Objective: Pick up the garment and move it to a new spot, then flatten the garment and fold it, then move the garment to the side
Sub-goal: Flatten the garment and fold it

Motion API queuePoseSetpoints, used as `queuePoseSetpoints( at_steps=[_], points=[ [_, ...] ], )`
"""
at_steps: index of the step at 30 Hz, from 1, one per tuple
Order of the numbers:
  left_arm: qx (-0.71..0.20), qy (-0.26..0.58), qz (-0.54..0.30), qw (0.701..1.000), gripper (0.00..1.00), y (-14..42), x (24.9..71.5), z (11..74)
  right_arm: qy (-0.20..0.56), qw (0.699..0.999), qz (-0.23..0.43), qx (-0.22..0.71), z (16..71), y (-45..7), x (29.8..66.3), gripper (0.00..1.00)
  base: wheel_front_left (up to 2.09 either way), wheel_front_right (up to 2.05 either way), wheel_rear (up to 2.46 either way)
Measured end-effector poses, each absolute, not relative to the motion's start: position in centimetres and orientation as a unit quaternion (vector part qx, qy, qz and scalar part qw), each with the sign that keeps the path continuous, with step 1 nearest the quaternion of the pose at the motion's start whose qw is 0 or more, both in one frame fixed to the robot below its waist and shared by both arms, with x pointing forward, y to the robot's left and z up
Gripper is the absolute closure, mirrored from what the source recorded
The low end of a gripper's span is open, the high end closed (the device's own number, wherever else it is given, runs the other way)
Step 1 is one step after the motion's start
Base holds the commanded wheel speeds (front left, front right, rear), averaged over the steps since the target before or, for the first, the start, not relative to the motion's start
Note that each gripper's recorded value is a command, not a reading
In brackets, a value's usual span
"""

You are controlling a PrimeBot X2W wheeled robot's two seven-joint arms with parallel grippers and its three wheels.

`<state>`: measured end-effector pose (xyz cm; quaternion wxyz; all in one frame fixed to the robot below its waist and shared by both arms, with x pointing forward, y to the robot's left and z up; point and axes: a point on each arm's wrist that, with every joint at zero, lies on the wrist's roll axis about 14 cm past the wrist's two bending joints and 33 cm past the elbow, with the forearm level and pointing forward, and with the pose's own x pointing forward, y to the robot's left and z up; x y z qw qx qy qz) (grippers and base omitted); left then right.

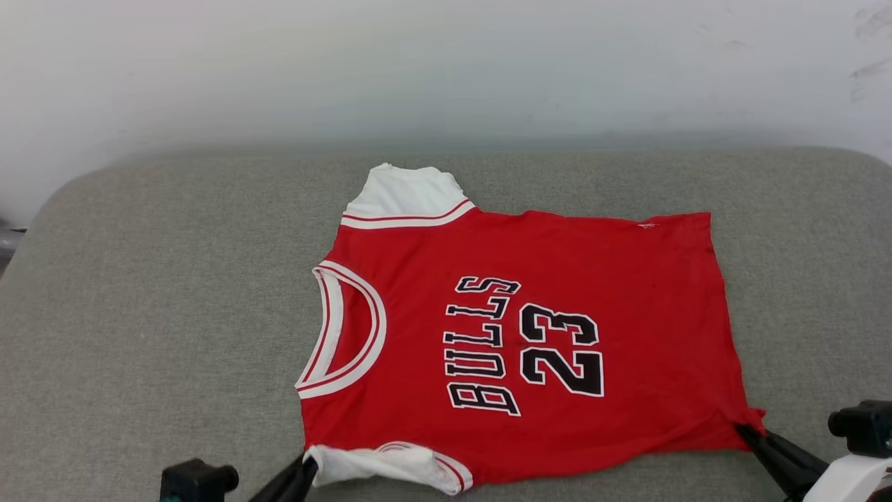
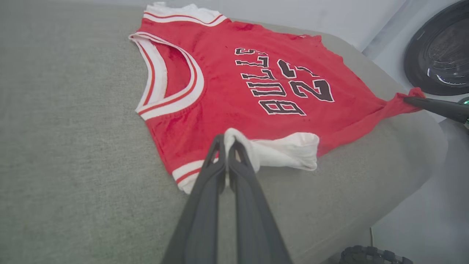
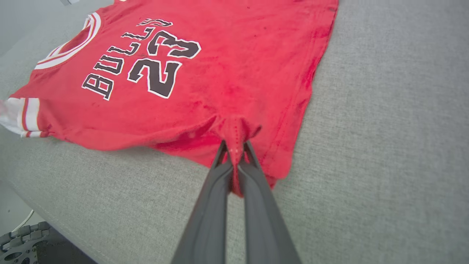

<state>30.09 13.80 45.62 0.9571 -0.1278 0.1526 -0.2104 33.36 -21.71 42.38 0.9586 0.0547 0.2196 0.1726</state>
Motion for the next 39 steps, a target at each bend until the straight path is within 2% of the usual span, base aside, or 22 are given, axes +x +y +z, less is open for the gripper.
queuePoseSetpoints(
  at_steps=[8,13,21,29,34,39],
  points=[
    [-0.064,0.069,-0.237,0.967,1.0,14.2,36.7,50.2,0.21,0.961,0.172,0.053,43.3,-21.6,35.4,1.0,0.0,0.0,0.0],
    [-0.035,0.049,-0.248,0.967,1.0,14.3,41.0,51.6,0.204,0.962,0.168,0.061,43.6,-21.5,37.1,1.0,0.0,0.0,0.0],
    [-0.012,0.088,-0.254,0.963,1.0,14.0,46.7,49.0,0.227,0.959,0.157,0.057,42.2,-22.0,39.9,1.0,0.0,0.0,0.0],
    [-0.007,0.156,-0.258,0.953,1.0,13.5,48.6,43.4,0.254,0.955,0.149,0.039,40.1,-22.5,41.6,1.0,0.0,0.0,0.0],
    [-0.007,0.199,-0.26,0.945,1.0,13.3,48.1,40.1,0.262,0.954,0.145,0.022,39.1,-22.8,42.6,1.0,0.0,0.0,0.0],
    [-0.008,0.207,-0.258,0.944,1.0,13.4,47.6,39.2,0.275,0.95,0.148,0.022,38.4,-22.4,42.5,1.0,0.0,0.0,0.0]
  ],
)
